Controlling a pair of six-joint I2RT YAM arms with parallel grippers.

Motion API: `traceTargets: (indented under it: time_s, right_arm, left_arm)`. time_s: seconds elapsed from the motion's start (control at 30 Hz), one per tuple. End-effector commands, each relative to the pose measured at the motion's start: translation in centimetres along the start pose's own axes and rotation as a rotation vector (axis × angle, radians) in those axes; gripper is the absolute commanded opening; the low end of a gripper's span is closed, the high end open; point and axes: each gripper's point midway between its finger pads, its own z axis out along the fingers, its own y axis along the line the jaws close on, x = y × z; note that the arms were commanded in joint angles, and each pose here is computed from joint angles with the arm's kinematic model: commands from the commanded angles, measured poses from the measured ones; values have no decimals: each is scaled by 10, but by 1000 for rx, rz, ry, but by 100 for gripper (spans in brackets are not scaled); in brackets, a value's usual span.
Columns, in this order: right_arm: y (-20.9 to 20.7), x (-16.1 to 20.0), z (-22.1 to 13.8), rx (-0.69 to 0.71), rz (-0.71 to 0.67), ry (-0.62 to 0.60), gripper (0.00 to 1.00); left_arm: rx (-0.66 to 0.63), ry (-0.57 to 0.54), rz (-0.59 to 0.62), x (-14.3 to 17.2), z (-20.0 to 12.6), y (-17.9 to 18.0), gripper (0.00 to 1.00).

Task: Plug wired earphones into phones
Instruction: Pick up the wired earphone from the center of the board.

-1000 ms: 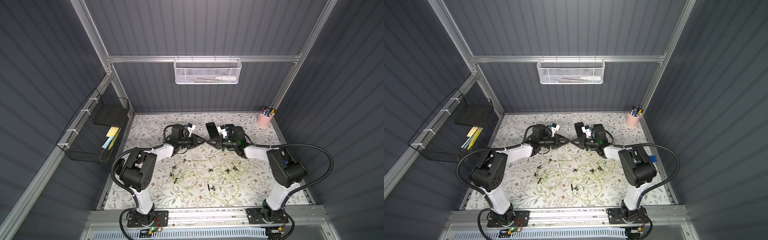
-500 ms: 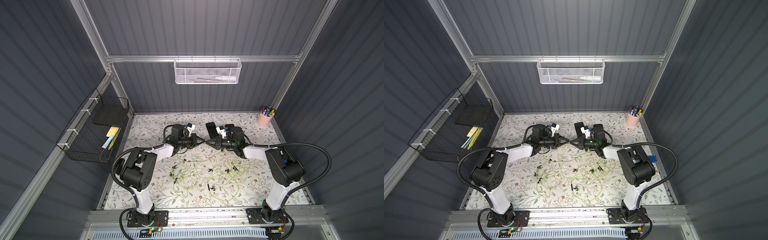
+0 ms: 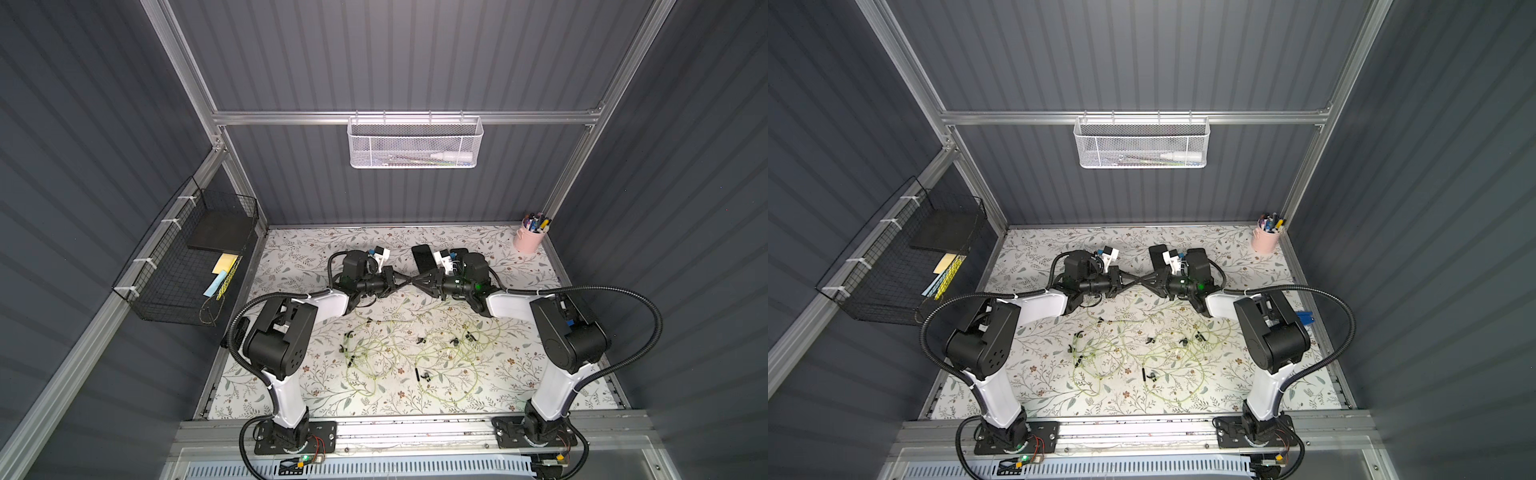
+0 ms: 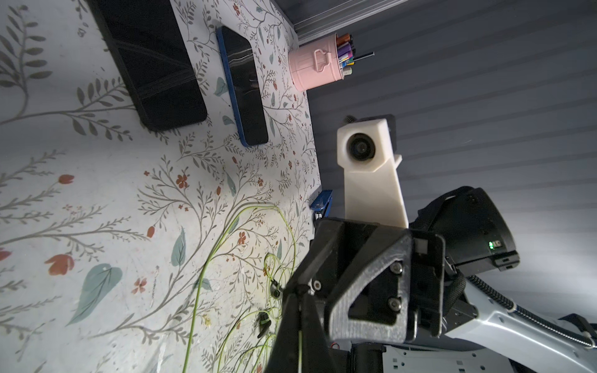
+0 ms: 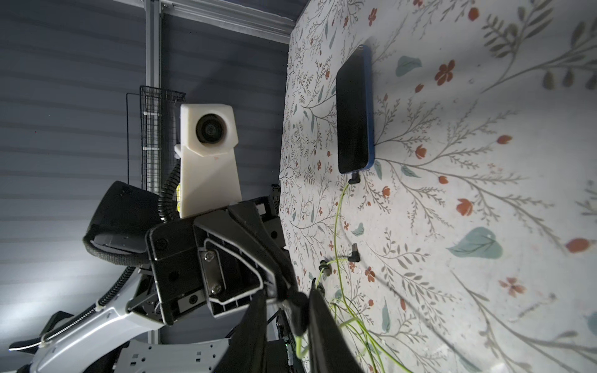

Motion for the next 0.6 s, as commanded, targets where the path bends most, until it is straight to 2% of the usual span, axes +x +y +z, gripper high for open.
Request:
traceTargets:
  time_s: [0.0,0.13,0.4,0.57]
  right_arm:
    - [2,0,-2,-10,-16,-5,23]
    - [1,1,-1,-13,-16,-1,18]
    - [5,2,-2,-25,-24,7,16]
    - [7,3,-3,-28,-26,10,14]
  left_arm:
    - [40,3,-32,3,3,1,0]
    - [41,11,-38,4,4,2,0]
    - [45,61,-41,9,7,4,0]
    - [65,152,-27,18,11,2,0]
